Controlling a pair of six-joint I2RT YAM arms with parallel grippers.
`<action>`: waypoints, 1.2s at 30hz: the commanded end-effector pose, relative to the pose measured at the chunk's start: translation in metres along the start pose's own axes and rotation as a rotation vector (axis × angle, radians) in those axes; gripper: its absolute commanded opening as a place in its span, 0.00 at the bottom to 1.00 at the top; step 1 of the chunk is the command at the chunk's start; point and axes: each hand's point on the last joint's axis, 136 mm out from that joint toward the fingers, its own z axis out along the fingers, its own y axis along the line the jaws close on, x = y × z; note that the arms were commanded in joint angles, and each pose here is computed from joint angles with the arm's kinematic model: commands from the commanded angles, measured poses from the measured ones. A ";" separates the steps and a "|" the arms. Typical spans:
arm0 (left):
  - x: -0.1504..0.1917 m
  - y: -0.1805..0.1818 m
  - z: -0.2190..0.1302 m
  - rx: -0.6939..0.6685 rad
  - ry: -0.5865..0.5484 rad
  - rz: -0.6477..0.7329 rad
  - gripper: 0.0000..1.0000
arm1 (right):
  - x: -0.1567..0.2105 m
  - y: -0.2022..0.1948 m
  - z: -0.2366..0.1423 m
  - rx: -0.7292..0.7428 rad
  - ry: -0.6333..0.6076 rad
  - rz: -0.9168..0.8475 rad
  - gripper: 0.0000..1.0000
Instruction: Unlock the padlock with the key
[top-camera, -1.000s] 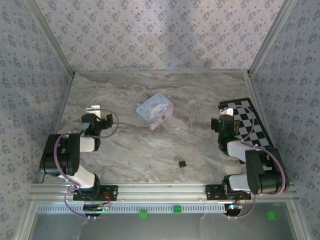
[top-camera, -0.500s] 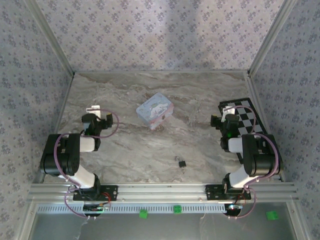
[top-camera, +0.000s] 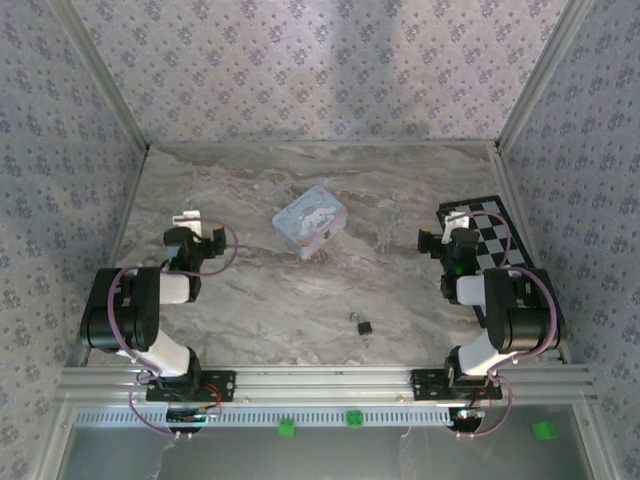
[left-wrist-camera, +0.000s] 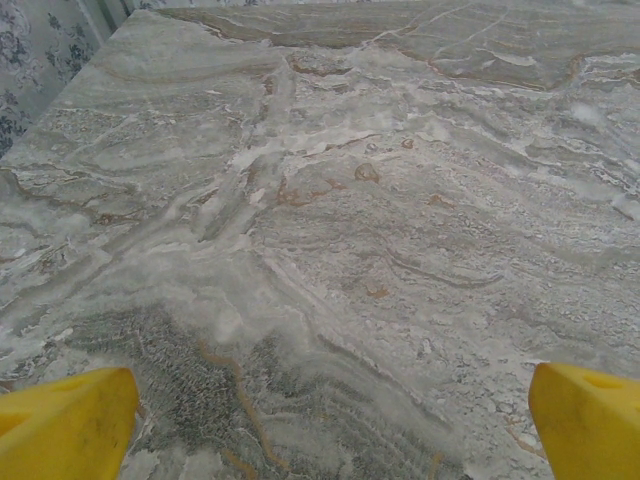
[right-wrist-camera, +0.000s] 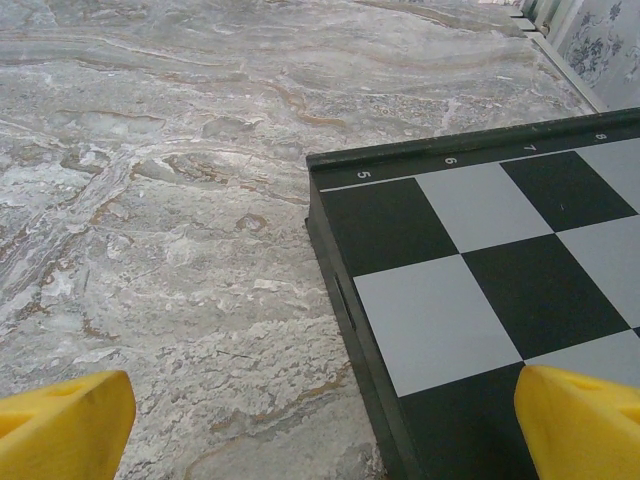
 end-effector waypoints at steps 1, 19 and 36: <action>-0.013 -0.001 0.001 0.018 -0.030 -0.021 1.00 | -0.014 -0.001 0.002 0.000 -0.040 0.000 0.99; -0.013 -0.002 0.000 0.021 -0.032 -0.020 1.00 | -0.015 -0.001 0.001 -0.002 -0.044 0.001 0.99; -0.013 -0.002 0.000 0.020 -0.034 -0.020 1.00 | -0.015 -0.002 0.000 0.025 -0.054 -0.012 0.99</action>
